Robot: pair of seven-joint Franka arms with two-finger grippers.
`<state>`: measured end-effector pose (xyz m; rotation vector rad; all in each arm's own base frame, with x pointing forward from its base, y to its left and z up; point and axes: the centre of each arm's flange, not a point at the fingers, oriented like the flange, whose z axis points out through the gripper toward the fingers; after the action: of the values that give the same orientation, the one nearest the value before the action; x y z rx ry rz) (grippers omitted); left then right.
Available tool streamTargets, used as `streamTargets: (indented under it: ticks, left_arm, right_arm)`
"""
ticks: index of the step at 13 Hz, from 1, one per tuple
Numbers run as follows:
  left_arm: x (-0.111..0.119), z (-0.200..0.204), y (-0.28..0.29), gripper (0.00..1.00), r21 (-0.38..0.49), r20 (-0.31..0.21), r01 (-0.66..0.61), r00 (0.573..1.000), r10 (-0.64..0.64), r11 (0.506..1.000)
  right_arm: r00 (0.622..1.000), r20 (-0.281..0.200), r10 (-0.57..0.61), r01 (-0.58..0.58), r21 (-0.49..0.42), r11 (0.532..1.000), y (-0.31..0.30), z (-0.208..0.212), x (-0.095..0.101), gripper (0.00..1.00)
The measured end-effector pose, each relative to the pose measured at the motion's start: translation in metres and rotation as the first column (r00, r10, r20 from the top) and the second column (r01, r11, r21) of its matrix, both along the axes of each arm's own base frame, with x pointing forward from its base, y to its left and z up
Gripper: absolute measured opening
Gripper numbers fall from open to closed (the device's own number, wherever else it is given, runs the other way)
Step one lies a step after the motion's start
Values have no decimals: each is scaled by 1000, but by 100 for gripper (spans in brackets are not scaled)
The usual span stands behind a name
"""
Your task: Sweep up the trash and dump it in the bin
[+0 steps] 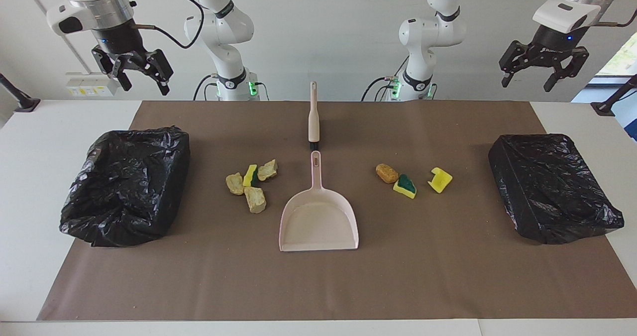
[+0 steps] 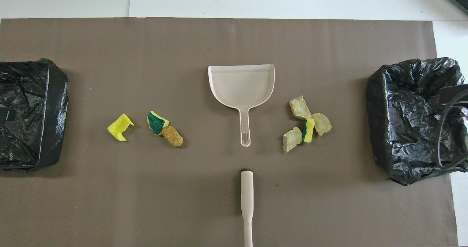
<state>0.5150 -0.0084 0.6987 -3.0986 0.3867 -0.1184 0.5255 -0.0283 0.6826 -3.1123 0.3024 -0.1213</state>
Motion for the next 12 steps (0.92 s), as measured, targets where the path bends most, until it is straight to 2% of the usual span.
streamTargets:
  ticks: [12]
  left_arm:
    - [0, 0, 6, 100, 0, 0, -11, 1000, 11, 1000]
  right_arm:
    - [1000, 0, 0, 0, 0, 1000, 0, 0, 0, 100]
